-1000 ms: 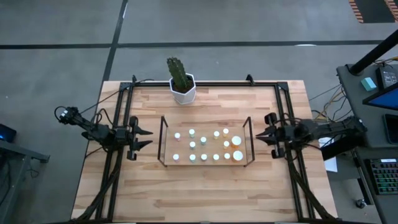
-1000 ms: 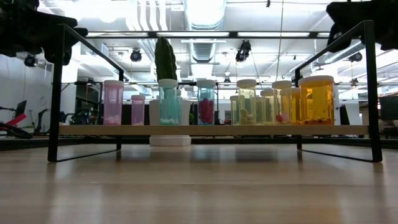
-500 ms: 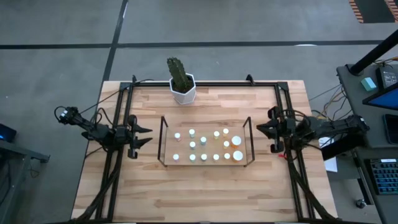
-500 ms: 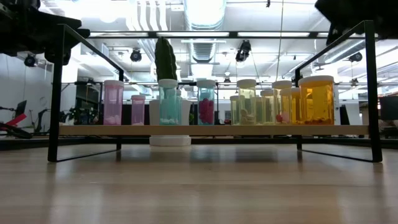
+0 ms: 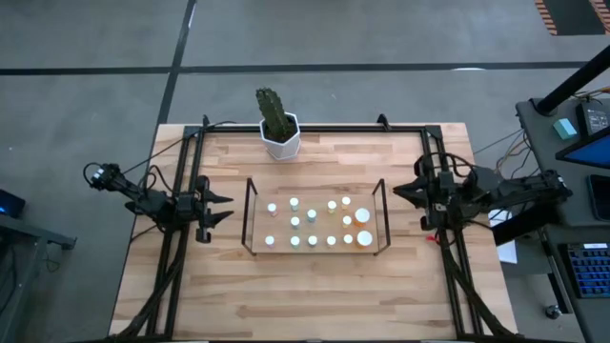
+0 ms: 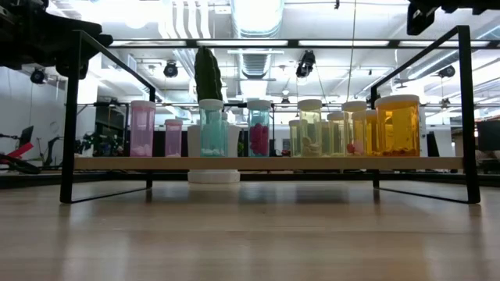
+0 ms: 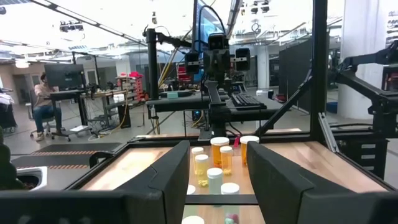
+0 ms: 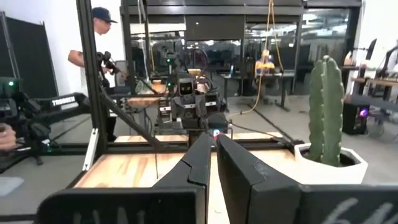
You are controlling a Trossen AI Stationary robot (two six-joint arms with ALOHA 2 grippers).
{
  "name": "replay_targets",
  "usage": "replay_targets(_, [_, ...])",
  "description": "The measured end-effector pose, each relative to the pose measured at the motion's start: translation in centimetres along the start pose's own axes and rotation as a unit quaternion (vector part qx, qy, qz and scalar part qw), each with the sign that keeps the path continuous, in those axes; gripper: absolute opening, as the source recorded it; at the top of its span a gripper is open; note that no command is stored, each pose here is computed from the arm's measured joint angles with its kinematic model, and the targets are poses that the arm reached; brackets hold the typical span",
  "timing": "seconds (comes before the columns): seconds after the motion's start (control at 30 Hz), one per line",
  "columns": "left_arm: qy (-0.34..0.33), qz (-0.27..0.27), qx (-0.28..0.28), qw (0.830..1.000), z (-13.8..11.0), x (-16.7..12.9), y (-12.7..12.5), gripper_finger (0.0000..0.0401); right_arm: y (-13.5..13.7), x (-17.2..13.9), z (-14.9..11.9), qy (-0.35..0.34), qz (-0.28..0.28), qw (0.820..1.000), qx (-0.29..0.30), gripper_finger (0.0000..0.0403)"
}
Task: Pick and place medicine bottles onto shelf by color
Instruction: Return to Home Position
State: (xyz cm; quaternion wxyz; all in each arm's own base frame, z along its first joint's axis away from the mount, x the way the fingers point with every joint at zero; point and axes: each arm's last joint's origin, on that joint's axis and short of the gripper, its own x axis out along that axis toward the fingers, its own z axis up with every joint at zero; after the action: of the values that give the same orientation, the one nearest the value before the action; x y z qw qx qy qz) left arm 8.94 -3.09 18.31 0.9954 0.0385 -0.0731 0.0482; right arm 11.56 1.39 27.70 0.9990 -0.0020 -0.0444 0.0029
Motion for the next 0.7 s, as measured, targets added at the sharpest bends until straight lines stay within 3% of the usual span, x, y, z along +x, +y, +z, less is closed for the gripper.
replay_targets(0.17, [0.001, 0.000, 0.001, 1.000, 0.0, 0.0, 0.0, 0.0143, 0.2, 0.2, -1.2, 0.023, 0.019, 0.999, -0.010, 0.0018])
replay_targets(0.43, [0.001, 0.001, 0.012, 1.000, 0.0, 0.0, 0.0, 0.0143, 0.3, 0.3, -3.0, -0.086, 0.023, 0.995, -0.049, 0.0018])
replay_targets(0.7, [0.002, 0.003, 0.024, 1.000, -0.1, 0.0, 0.0, 0.0143, 0.3, -0.5, -6.4, -0.136, 0.020, 0.986, -0.096, 0.0017])
